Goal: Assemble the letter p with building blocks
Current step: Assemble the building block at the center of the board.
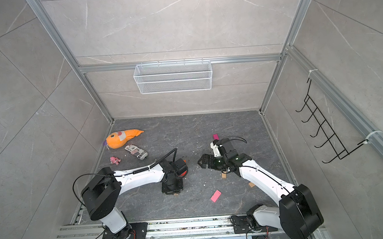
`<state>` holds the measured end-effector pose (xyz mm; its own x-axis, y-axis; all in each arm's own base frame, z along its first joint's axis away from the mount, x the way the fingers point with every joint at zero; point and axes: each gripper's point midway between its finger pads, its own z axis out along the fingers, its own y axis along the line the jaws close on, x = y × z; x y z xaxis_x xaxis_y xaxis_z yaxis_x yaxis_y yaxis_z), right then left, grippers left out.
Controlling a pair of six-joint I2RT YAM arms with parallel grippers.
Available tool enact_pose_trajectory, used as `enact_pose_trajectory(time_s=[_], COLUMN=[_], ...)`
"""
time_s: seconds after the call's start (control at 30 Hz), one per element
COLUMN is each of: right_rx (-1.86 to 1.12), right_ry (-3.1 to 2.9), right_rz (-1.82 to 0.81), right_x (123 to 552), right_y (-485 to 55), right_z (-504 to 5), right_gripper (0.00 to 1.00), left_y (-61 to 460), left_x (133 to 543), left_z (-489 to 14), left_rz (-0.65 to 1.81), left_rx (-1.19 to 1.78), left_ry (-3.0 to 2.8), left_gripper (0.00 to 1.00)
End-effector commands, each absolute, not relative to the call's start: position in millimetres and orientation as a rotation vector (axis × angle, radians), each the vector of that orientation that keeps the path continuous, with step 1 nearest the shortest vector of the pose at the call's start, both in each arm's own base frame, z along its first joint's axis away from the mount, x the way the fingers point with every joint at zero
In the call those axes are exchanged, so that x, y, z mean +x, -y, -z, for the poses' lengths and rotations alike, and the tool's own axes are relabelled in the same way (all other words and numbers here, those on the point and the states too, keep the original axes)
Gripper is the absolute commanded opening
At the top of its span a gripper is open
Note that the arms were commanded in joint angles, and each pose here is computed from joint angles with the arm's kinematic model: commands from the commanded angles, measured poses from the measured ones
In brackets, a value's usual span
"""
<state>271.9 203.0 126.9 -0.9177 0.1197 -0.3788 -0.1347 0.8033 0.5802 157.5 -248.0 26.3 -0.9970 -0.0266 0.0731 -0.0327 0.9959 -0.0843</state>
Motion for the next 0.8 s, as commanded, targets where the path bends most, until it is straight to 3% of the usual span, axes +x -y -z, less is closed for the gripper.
enact_pose_trajectory(time_s=[0.0, 0.77], right_rx=[-0.025, -0.008], right_ry=[-2.589, -2.606], right_rz=[-0.893, -0.927], right_x=[269.4, 266.1], right_y=[-203.5, -205.9], right_z=[-123.5, -115.3], right_gripper=[1.0, 1.0], left_y=[238.3, 233.7], left_x=[160.8, 167.2], left_z=[-23.0, -15.2], left_rz=[-0.058, -0.046], left_rx=[0.107, 0.181], left_ry=[3.064, 3.075], left_gripper=[0.16, 0.16])
